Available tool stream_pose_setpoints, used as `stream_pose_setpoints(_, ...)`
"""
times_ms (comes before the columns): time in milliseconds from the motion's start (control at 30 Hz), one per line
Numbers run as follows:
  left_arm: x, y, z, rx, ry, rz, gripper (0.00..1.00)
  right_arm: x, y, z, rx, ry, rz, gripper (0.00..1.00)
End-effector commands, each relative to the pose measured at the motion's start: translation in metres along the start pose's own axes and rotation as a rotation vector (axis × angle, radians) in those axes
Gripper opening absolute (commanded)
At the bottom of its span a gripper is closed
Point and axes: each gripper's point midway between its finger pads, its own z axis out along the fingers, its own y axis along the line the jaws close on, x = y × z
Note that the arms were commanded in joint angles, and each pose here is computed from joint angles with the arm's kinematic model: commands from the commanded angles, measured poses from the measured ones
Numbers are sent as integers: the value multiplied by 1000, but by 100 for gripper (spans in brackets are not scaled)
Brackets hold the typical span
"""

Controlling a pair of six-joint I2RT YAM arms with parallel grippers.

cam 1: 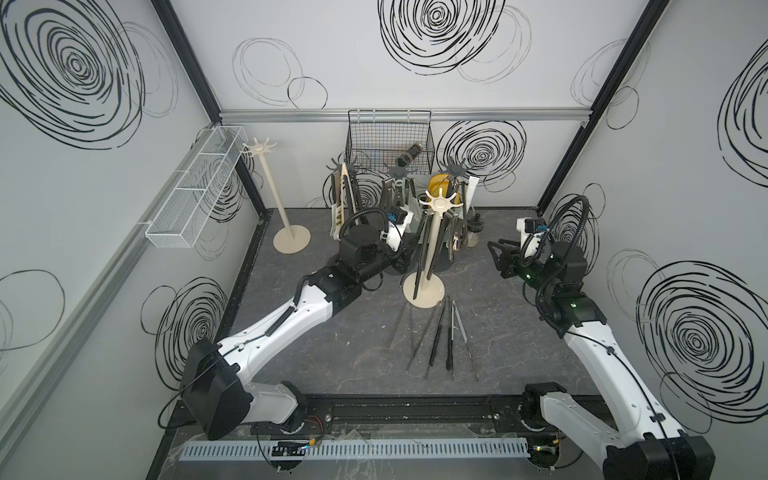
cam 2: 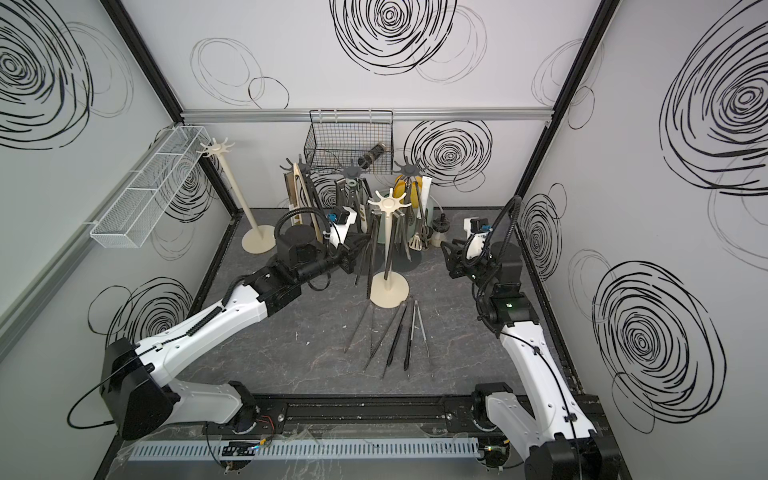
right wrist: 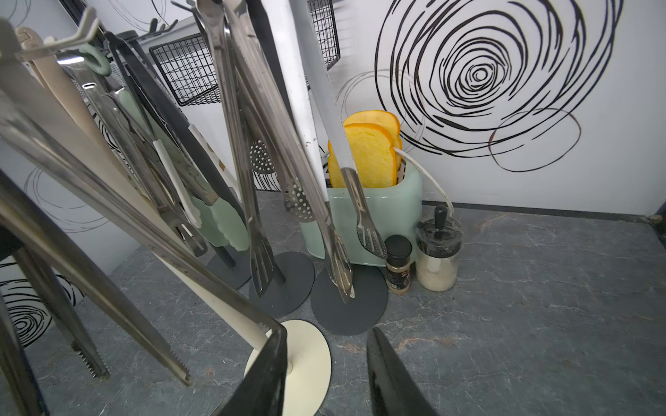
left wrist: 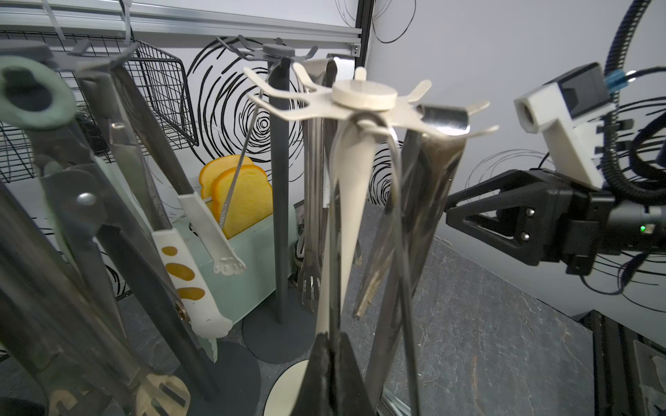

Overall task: Hang food tongs on kitchen utensil racks
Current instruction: Hang the food tongs on the rack.

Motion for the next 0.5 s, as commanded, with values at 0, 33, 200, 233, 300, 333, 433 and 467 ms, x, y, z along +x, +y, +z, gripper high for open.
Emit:
stream_pose_setpoints(0, 25, -2, 10, 18, 61, 18, 0, 4, 0, 2, -14, 14, 8, 40)
stream_pose_setpoints(33, 27, -1, 11, 16, 66, 19, 0, 4, 1, 2, -14, 14, 9, 39)
stream_pose_setpoints(200, 31, -1, 20, 24, 85, 20, 0, 5, 0, 2, -11, 17, 9, 40)
stream_pose_setpoints(233, 31, -2, 21, 27, 87, 19, 0, 5, 0, 2, -12, 18, 9, 40)
stream_pose_setpoints(300, 33, -3, 23, 35, 93, 16, 0, 5, 0, 2, -11, 16, 9, 40)
stream_pose_setpoints(333, 33, -3, 24, 37, 94, 16, 1, 5, 0, 2, -10, 16, 8, 40)
stream_pose_setpoints(433, 35, -4, 24, 38, 99, 15, 2, 6, 0, 2, -12, 18, 9, 40)
stream_pose_setpoints(467, 35, -3, 23, 35, 100, 15, 2, 6, 0, 2, -13, 20, 11, 40)
